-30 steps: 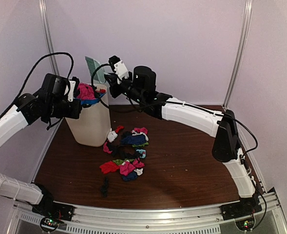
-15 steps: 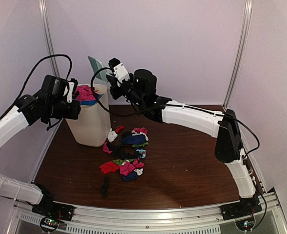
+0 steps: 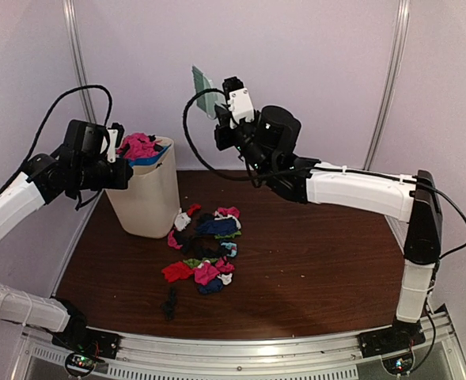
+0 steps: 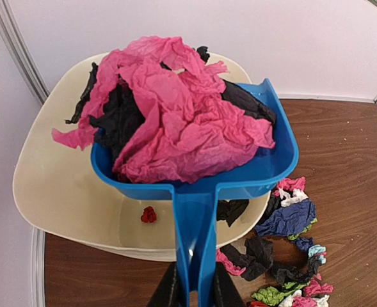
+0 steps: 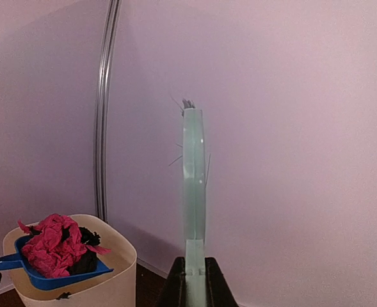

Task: Sweep away the paper scraps from the table
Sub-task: Dump the paper scraps in the dustpan into the trash bin, then sweep the paper scraps at the center of the board.

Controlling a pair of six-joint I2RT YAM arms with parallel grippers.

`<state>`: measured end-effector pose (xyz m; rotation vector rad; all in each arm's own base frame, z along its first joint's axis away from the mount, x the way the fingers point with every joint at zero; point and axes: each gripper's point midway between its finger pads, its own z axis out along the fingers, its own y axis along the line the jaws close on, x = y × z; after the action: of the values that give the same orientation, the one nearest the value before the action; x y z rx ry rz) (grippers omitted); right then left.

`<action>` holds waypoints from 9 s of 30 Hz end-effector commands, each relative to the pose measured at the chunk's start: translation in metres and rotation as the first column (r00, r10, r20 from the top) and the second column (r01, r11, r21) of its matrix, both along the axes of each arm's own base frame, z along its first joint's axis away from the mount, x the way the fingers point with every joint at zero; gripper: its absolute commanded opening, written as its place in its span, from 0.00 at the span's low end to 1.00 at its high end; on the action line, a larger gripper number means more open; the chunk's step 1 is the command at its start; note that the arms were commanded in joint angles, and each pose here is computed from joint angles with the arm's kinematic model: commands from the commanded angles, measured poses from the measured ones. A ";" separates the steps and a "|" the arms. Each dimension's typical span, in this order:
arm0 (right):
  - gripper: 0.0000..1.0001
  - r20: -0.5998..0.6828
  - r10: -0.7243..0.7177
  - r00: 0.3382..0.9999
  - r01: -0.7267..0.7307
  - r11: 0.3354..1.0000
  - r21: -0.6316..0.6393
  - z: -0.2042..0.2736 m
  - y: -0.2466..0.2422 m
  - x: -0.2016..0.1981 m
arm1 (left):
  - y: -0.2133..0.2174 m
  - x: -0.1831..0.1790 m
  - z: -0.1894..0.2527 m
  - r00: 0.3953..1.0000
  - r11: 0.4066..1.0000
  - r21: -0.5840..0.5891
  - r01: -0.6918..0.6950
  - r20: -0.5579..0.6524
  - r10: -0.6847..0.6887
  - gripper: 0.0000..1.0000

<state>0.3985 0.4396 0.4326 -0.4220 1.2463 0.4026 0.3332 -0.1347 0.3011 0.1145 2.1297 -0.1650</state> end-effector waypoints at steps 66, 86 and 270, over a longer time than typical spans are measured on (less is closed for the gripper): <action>0.00 -0.538 -0.091 0.838 0.165 0.982 0.091 -0.146 -0.190 -0.105 | -0.045 0.009 0.142 0.990 0.352 -0.930 -0.106 -0.065 0.127 0.00; 0.00 -0.702 0.443 0.558 -0.411 0.882 0.230 -0.181 -0.049 -0.175 | -0.063 -0.014 0.132 0.950 0.792 -0.550 0.264 0.292 -0.113 0.00; 0.00 -0.611 -0.258 0.748 0.241 0.964 -0.112 -0.215 -0.240 -0.011 | -0.233 -0.147 -0.164 0.661 0.673 0.093 0.734 -0.325 -0.676 0.00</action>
<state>0.3619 0.1603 0.1898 -0.2645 1.9232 0.0260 0.1770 -0.3553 0.1275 1.1415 2.3014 -0.4370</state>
